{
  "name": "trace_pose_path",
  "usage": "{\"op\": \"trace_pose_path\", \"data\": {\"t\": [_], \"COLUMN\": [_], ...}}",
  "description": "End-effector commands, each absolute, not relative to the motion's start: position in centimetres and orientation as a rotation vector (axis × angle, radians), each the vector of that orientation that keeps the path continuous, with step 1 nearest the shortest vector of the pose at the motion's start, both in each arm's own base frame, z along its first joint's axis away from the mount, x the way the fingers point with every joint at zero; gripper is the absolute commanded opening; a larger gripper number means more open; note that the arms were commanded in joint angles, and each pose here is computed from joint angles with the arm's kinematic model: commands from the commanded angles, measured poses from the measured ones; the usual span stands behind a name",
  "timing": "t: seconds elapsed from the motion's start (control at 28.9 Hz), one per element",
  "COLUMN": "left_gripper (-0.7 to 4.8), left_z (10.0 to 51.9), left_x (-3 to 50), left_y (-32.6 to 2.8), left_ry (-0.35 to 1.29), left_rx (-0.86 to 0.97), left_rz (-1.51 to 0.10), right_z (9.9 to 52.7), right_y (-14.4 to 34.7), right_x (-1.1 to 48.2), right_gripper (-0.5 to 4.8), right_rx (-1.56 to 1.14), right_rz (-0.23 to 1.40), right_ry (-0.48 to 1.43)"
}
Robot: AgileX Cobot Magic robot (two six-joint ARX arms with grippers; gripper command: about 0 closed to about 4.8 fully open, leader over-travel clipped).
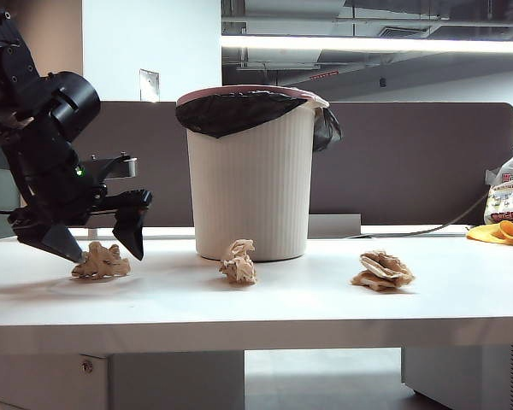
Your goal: Pick up all the trash on the table and put it in the trash can.
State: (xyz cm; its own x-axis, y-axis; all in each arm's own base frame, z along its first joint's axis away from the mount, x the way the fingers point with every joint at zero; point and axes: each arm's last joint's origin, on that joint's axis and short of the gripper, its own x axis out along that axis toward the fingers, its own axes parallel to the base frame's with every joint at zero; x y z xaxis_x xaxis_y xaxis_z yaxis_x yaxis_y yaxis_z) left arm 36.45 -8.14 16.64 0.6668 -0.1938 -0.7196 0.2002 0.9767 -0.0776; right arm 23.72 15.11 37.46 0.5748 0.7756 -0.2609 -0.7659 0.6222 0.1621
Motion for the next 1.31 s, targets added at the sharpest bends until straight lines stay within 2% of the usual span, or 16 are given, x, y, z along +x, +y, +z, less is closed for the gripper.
{"op": "trace_pose_path", "data": {"t": [0.03, 0.07, 0.14, 0.24, 0.28, 0.52, 0.66, 0.83, 1.04, 1.18, 1.31], "left_gripper": [4.50, 4.18, 3.06, 0.24, -0.03, -0.05, -0.05, -0.05, -0.05, -0.05, -0.05], "left_z": [16.6, 16.6, 16.7, 16.7, 16.7, 17.2, 19.4, 25.0, 34.7, 40.5, 44.3], "left_x": [36.7, 36.8, 36.9, 36.8, 36.8, 36.9, 37.1, 37.0, 35.2, 33.9, 34.0], "left_y": [-8.1, -8.1, -8.1, -8.1, -8.1, -8.1, -8.2, -8.2, -8.4, -9.2, -10.6], "left_ry": [0.786, 0.781, 0.773, 0.774, 0.774, 0.769, 0.717, 0.562, 0.319, 0.138, -0.012], "left_rx": [0.016, 0.016, 0.014, 0.014, 0.013, 0.009, -0.007, -0.022, -0.073, -0.079, -0.085], "left_rz": [-0.197, -0.197, -0.198, -0.202, -0.202, -0.210, -0.240, -0.257, -0.308, -0.406, -0.501], "right_z": [37.8, 37.8, 37.8, 37.8, 37.8, 37.8, 37.8, 37.9, 38.3, 40.0, 42.7], "right_y": [15.1, 15.1, 15.1, 15.1, 15.1, 15.0, 15.0, 15.0, 14.8, 14.3, 14.1], "right_x": [23.6, 23.6, 23.6, 23.7, 23.7, 23.7, 23.7, 23.7, 23.6, 23.3, 23.1], "right_gripper": [-0.04, -0.04, -0.04, -0.04, -0.04, -0.04, -0.04, -0.04, -0.04, -0.04, -0.04], "right_rx": [0.029, 0.028, 0.025, 0.021, 0.021, 0.021, 0.021, 0.002, 0.020, 0.080, 0.068], "right_rz": [0.911, 0.907, 0.898, 0.888, 0.888, 0.885, 0.885, 0.888, 0.821, 0.794, 0.795], "right_ry": [0.299, 0.299, 0.300, 0.301, 0.301, 0.301, 0.299, 0.274, 0.267, 0.231, 0.136]}}
